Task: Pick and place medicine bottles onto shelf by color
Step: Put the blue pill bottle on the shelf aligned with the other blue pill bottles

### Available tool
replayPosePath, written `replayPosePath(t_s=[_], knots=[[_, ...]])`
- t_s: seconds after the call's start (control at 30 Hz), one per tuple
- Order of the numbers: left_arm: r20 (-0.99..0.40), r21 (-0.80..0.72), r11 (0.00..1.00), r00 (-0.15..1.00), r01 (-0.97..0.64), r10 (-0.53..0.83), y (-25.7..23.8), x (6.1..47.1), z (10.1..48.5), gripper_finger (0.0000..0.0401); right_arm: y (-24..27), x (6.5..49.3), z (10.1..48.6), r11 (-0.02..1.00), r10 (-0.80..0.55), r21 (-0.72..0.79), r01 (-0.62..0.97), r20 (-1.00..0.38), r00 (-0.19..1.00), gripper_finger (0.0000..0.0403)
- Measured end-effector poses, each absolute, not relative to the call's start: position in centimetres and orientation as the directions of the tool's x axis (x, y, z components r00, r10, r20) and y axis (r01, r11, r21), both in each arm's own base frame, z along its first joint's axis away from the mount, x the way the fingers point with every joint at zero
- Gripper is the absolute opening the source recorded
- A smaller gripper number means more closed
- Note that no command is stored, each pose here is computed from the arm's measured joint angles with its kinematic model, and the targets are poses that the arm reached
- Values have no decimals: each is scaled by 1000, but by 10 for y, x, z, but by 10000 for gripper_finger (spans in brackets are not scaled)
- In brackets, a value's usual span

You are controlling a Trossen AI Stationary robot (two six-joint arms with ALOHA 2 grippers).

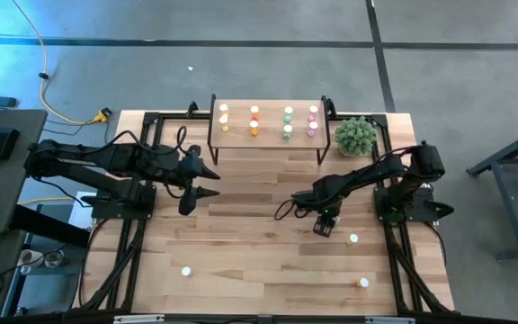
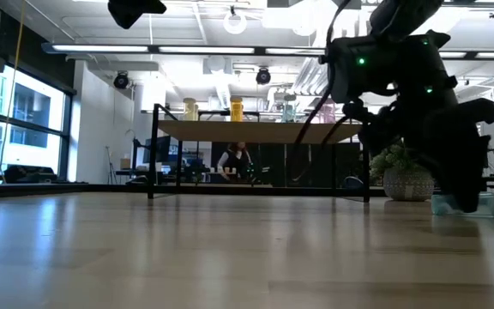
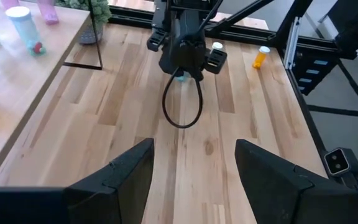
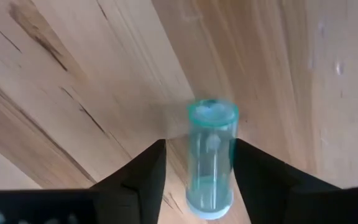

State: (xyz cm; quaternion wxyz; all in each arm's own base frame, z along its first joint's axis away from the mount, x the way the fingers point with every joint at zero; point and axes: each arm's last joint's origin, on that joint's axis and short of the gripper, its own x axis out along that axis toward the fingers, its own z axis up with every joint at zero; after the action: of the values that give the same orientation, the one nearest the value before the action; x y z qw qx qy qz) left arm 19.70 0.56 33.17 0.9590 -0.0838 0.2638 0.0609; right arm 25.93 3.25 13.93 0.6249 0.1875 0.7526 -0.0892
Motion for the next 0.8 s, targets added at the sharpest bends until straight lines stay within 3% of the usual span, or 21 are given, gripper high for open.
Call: replayPosePath(t_s=[0.3,0.5,0.63,0.8], knots=[[-516,-134,977,853,-165,74,6,197,332,213,33,261,139,910,175,110,399,-976,-130,88],[-517,-156,974,854,-162,60,5,197,332,213,34,263,140,900,209,146,410,-971,-114,77],[-517,-158,975,854,-155,53,5,197,332,213,37,270,140,853,308,253,456,-950,-51,76],[-518,-121,984,854,-135,53,5,197,332,213,43,288,143,744,474,464,480,-874,110,76]])
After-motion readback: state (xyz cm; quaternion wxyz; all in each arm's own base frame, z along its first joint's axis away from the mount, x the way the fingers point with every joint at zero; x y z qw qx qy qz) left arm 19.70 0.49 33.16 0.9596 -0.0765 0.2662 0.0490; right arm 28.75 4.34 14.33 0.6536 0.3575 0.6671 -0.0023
